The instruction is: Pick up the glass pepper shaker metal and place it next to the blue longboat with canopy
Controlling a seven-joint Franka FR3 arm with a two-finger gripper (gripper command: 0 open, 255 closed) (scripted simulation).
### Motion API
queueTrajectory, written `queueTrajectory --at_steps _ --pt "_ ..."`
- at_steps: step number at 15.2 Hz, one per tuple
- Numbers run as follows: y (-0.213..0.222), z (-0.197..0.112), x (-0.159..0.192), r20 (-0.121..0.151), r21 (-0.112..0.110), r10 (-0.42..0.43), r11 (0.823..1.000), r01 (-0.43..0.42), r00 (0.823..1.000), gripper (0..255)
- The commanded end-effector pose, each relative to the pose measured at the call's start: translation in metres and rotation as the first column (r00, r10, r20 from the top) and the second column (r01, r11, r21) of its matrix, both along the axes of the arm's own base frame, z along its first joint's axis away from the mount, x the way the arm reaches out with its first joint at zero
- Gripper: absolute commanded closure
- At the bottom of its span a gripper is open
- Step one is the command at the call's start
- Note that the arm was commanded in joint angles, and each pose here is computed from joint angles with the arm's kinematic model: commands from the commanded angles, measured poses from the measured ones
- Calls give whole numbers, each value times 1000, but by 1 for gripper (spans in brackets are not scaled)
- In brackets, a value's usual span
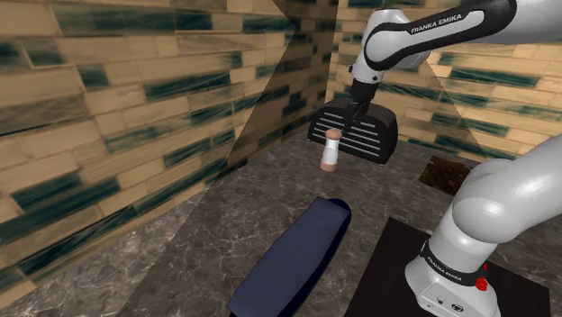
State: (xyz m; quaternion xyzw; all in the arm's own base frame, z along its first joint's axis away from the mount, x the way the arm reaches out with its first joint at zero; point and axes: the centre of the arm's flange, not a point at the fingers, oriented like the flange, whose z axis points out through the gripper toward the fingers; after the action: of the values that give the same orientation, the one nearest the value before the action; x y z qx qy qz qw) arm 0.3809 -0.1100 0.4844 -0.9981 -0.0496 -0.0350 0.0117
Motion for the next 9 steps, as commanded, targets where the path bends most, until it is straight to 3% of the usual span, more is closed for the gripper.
queueTrajectory --at_steps 1,9 --pt "-17 -10 13 20 -4 3 1000 -3 1000 0" --pt "-81 -52 72 88 -13 13 1000 -11 996 0"
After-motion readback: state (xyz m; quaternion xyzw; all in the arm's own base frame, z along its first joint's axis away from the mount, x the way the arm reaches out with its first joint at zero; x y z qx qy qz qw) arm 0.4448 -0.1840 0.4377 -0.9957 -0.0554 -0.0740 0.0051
